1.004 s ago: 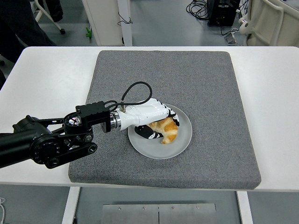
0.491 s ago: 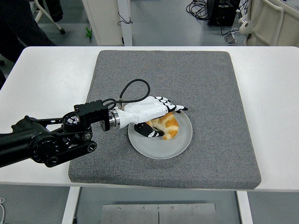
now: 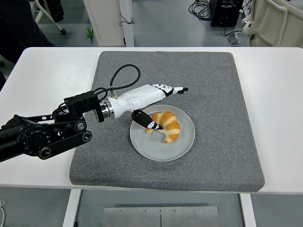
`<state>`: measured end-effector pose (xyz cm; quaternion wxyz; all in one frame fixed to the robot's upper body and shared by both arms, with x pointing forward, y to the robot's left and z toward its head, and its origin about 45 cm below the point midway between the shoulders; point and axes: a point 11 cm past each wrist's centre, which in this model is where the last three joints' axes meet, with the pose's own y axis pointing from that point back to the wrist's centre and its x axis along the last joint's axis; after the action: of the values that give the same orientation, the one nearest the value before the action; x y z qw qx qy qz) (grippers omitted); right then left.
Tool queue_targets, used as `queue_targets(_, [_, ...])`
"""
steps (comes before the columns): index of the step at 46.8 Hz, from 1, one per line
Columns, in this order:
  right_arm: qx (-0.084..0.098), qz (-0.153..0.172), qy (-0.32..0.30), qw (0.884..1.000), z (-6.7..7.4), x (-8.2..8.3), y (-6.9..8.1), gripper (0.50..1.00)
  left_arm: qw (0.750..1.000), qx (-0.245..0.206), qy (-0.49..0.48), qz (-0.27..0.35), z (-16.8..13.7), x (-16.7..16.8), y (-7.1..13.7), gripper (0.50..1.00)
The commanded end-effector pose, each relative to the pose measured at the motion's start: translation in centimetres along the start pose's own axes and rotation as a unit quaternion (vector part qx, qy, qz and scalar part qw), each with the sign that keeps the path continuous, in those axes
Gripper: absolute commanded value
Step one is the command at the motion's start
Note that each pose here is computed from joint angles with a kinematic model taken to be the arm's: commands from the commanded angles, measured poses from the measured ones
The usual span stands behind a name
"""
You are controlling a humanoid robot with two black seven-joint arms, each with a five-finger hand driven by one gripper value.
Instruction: Place the bread on the plate
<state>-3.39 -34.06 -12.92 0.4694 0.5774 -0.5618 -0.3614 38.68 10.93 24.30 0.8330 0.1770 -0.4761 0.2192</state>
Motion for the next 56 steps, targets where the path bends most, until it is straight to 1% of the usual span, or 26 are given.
queue_targets(1, [0.000, 0.000, 0.000, 1.000, 0.0, 0.0, 0.0, 1.000, 1.000, -0.007, 0.009, 0.008, 0.2, 0.4, 0.0, 0.965])
queue_targets(10, [0.000, 0.000, 0.000, 1.000, 0.0, 0.0, 0.0, 1.000, 0.999, -0.006, 0.035, 0.031, 0.3, 1.3, -0.3, 0.965])
queue_targets(18, [0.000, 0.000, 0.000, 1.000, 0.0, 0.0, 0.0, 1.000, 0.992, -0.001, 0.103, 0.078, 0.3, 3.3, -0.6, 0.968])
queue_targets(30, [0.000, 0.000, 0.000, 1.000, 0.0, 0.0, 0.0, 1.000, 0.980, 0.022, 0.168, 0.105, -0.8, 3.7, -0.4, 0.968])
queue_targets(41, [0.000, 0.000, 0.000, 1.000, 0.0, 0.0, 0.0, 1.000, 0.961, 0.037, 0.235, 0.142, -1.8, 4.7, 0.0, 0.968])
queue_targets(48, [0.000, 0.000, 0.000, 1.000, 0.0, 0.0, 0.0, 1.000, 0.946, 0.038, 0.269, 0.177, -2.1, 6.2, 0.0, 0.968])
queue_targets(56, [0.000, 0.001, 0.000, 1.000, 0.0, 0.0, 0.0, 1.000, 0.931, 0.069, 0.291, 0.209, -4.4, 7.6, 0.8, 0.969])
